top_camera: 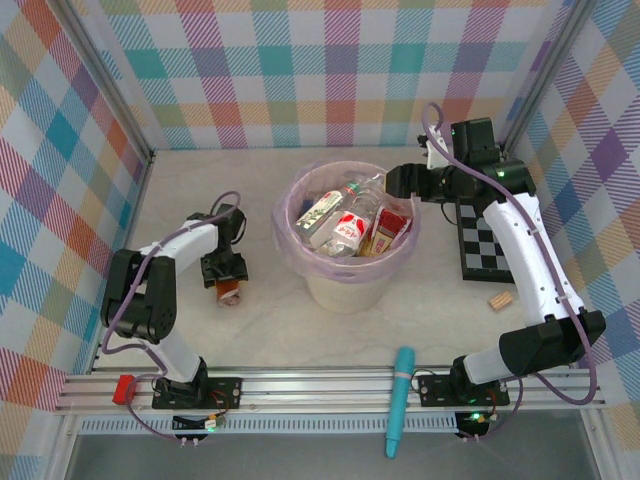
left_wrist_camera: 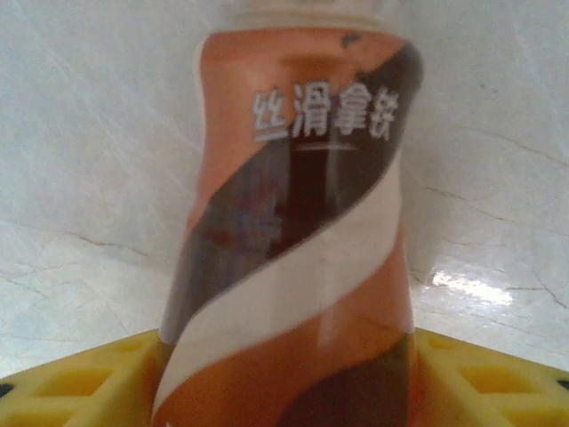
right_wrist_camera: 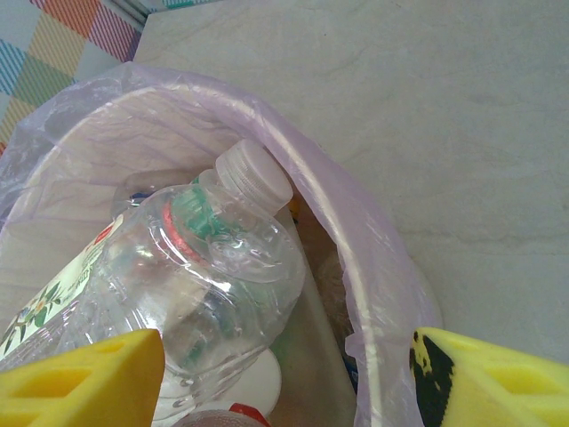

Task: Put the plastic bottles in the bin

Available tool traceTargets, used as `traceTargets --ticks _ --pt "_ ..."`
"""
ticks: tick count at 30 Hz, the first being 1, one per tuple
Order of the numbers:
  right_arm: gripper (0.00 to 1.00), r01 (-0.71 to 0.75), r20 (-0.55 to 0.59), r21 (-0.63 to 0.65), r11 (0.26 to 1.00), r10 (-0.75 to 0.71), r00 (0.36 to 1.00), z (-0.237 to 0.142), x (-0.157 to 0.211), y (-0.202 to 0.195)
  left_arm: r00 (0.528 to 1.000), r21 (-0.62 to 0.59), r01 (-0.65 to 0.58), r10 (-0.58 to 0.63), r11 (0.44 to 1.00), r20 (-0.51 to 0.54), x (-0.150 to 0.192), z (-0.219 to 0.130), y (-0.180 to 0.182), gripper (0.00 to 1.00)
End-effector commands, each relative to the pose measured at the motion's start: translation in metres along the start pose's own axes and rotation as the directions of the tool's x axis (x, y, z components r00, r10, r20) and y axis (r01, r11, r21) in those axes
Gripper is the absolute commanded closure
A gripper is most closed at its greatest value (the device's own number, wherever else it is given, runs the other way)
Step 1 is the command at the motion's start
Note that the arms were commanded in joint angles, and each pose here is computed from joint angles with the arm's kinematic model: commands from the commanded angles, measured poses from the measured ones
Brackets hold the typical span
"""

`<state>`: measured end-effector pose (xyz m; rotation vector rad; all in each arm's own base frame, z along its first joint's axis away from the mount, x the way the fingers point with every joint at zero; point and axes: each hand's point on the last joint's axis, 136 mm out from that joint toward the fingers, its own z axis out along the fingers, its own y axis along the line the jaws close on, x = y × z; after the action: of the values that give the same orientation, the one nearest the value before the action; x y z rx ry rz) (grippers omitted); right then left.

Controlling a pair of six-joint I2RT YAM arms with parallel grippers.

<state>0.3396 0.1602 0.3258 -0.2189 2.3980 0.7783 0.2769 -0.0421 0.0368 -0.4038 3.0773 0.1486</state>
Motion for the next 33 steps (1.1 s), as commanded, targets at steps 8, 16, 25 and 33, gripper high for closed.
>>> traceTargets --ticks 8,16,25,33 --pt "0.27 0.008 0.030 0.011 1.000 -0.008 1.000 -0.017 -0.002 0.004 0.988 0.123 -0.029 0.009 0.992 0.156 -0.017 -0.082 -0.015 0.46" --pt "0.27 0.010 0.035 0.010 1.000 -0.011 0.999 -0.022 -0.001 0.007 0.893 0.205 -0.203 0.095 0.957 0.440 -0.031 -0.211 -0.012 0.48" --pt "0.27 0.011 0.106 -0.055 0.998 -0.005 0.994 -0.041 -0.014 0.027 0.592 0.312 -0.550 0.098 0.775 0.800 -0.012 -0.385 -0.055 0.59" --pt "0.27 -0.021 0.130 -0.029 0.999 0.025 0.991 -0.048 -0.002 0.021 0.417 0.240 -0.761 0.170 0.602 0.893 -0.006 -0.436 -0.120 0.71"
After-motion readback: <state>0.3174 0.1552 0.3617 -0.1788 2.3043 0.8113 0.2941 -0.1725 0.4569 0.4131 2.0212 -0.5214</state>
